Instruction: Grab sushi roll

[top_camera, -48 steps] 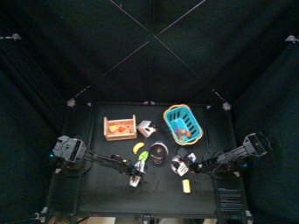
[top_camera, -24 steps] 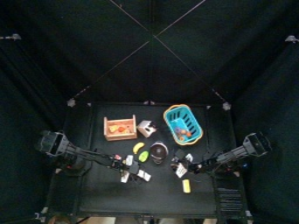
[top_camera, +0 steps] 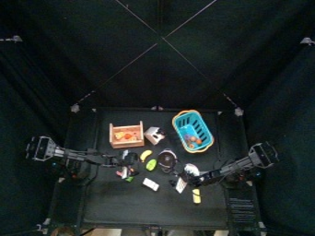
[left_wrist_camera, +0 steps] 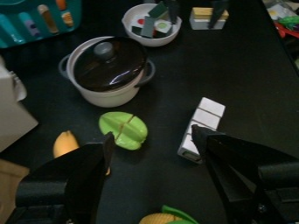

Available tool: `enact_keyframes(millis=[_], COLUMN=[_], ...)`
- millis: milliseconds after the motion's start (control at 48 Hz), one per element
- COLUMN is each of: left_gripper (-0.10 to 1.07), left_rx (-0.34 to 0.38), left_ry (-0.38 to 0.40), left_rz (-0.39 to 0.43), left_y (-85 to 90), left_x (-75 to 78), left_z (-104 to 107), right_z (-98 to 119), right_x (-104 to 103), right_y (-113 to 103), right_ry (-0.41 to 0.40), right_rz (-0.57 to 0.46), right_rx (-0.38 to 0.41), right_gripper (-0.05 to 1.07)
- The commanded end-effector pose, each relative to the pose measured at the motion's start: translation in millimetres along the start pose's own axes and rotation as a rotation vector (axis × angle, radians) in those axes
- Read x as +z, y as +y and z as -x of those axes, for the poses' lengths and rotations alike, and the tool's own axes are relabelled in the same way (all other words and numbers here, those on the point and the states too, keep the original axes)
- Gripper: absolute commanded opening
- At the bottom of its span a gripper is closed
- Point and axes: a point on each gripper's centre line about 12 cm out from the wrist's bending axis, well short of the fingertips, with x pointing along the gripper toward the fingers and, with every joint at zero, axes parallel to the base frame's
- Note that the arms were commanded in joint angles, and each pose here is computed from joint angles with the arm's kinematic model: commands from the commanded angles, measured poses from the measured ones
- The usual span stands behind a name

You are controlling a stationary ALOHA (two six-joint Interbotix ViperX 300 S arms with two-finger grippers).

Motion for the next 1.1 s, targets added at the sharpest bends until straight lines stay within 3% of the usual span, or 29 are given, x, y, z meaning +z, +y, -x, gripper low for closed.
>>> enact_keyframes(millis=[0, 271, 438, 604, 875, 1083], left_gripper=[1.02, 1.02, 1.02, 1.02, 1.02, 1.02], left_rx=[0.022, 0.043, 0.046, 0.040, 0.017, 0.020], left_ry=[-0.049, -0.119, -0.100, -0.089, -0.085, -0.074], left_rz=[0.020, 0.086, 0.125, 0.162, 0.156, 0.159], left_y=[7.1, 10.9, 10.4, 7.1, 0.5, 1.2], left_x=[6.1, -7.7, -22.6, -27.7, -28.6, -33.0], left_z=[12, 39, 43, 43, 44, 44], right_z=[-4, -36, -56, -76, -92, -105], right_x=[14, 18, 19, 15, 14, 13], right_y=[16, 36, 48, 56, 58, 45], right_ry=[-0.028, -0.016, -0.012, 0.003, 0.008, 0.020], right_rz=[0.000, 0.014, 0.019, 0.029, 0.048, 0.036], right_rx=[0.027, 0.016, 0.017, 0.003, -0.025, -0.073], right_gripper=[0.87, 0.88, 0.88, 0.88, 1.04, 1.04])
